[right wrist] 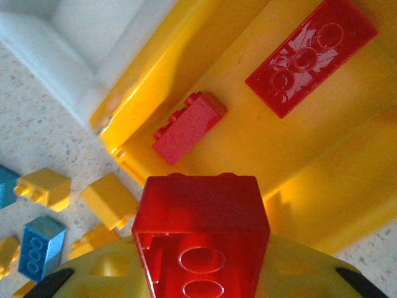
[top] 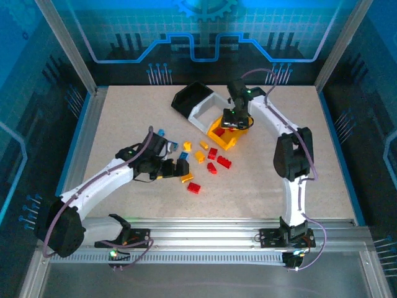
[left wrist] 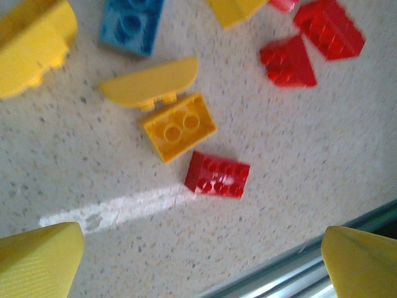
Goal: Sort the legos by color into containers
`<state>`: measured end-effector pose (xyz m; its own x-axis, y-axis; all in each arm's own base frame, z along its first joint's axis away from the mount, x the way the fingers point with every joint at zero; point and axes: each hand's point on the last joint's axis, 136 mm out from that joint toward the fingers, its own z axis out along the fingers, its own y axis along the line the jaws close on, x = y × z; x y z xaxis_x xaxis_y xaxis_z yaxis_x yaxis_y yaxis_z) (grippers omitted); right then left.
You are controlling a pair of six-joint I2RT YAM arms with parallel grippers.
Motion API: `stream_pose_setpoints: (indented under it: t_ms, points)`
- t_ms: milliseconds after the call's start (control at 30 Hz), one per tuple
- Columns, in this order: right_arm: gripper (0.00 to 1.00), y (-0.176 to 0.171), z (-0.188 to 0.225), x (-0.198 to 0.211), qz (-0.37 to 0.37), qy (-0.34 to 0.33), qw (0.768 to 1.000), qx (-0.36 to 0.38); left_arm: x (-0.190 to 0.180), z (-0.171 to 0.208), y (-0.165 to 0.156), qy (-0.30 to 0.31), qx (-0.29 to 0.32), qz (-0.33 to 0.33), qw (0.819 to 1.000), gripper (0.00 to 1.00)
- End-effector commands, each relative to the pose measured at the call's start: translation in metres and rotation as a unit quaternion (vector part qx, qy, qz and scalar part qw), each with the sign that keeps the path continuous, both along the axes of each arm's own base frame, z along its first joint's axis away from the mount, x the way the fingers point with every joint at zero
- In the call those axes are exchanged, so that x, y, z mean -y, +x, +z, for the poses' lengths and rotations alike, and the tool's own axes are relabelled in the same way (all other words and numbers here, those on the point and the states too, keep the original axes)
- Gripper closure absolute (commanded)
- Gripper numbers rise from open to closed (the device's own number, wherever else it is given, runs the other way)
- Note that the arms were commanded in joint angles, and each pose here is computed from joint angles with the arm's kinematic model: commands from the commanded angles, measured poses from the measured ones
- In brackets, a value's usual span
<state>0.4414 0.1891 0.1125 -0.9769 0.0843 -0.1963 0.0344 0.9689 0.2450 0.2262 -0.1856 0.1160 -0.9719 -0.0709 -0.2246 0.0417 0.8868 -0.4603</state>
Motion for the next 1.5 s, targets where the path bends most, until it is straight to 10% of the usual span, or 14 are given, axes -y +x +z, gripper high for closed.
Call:
stream_pose_setpoints:
  t_ms: [0, 700, 1467]
  points:
    - [0.69, 0.004, -0.004, 0.006, -0.001, 0.009, 1.0, -0.023, -0.002, -0.011, -0.019, 0.036, -0.011, -0.027, 0.999, 0.01]
    - [0.45, -0.007, 0.016, 0.012, -0.008, 0.012, 1.0, -0.005, 0.036, -0.029, -0.021, 0.057, -0.022, -0.078, 0.995, 0.01]
    - [0.42, -0.149, 0.029, 0.047, -0.061, 0.056, 0.997, 0.003, 0.07, -0.093, -0.013, 0.192, -0.026, -0.18, 0.964, 0.1]
